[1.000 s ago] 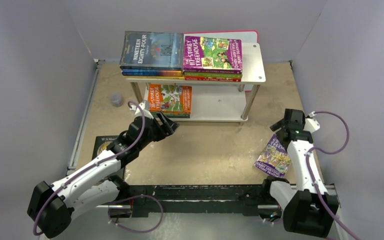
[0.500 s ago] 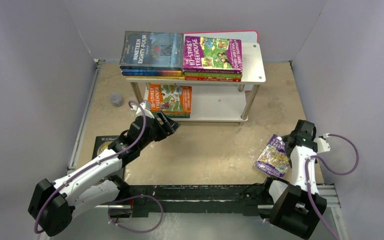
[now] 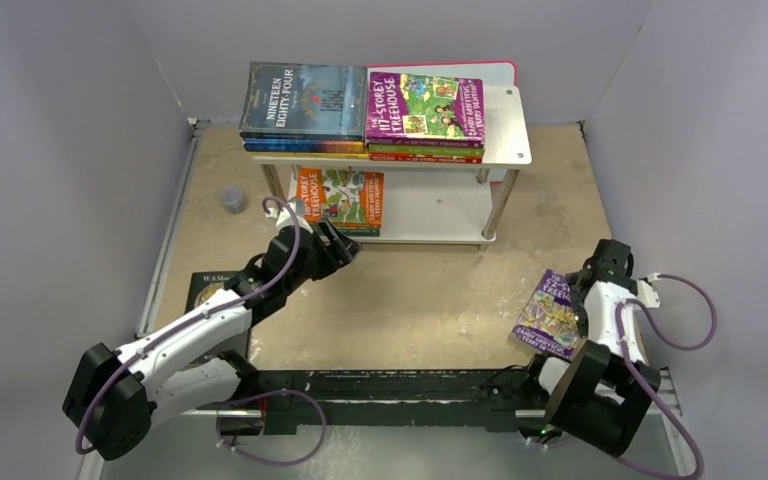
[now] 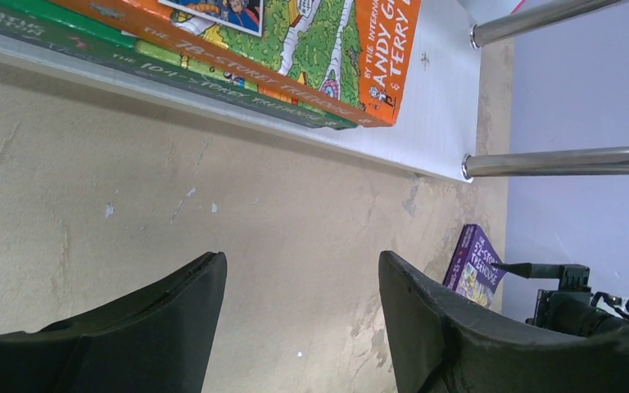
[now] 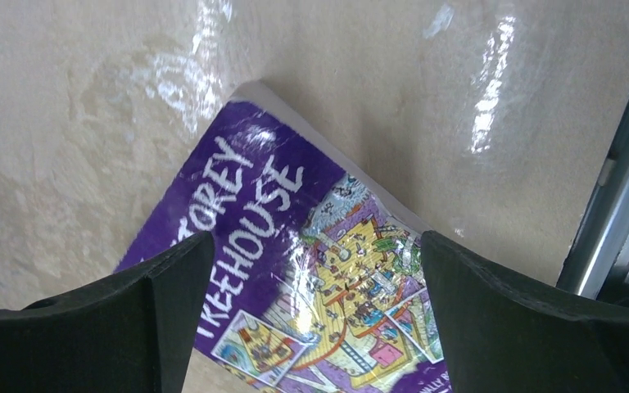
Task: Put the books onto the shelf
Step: Pick up the book from the center of the board.
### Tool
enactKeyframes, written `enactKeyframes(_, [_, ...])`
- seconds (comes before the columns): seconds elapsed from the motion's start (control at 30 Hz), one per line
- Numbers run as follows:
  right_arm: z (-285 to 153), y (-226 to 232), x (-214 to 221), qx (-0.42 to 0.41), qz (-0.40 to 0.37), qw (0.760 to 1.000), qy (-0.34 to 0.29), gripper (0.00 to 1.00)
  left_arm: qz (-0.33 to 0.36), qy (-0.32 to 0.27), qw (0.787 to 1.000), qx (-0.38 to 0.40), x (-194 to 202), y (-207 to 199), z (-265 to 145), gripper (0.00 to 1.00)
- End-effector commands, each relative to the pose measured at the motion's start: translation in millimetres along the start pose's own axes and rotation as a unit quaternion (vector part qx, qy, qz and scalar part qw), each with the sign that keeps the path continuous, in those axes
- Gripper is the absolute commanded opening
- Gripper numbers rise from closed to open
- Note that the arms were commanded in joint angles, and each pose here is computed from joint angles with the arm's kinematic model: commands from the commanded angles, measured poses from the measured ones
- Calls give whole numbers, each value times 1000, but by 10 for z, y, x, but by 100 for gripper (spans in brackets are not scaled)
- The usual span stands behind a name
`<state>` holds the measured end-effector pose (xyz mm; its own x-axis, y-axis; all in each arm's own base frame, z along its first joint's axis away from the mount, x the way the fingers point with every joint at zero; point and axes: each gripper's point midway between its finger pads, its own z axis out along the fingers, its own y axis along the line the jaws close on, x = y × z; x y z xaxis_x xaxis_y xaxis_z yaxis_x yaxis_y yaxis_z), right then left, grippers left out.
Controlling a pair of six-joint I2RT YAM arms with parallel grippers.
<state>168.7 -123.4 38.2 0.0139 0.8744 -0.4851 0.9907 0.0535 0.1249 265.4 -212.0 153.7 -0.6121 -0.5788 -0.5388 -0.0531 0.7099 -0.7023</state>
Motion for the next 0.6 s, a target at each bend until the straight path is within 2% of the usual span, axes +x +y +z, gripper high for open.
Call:
enactKeyframes(0.0, [130, -121, -135, 36, 27, 999, -23, 97, -10, -22, 1000, 17, -182, -236, 58, 67])
enactKeyframes(0.23, [132, -75, -153, -1, 37, 998, -42, 98, -7, -7, 1000, 6, -121, -212, 151, 66])
enactKeyframes(0.57, [150, -66, -291, 18, 47, 996, -67, 98, -20, 1, 1000, 8, -82, -243, 240, 65])
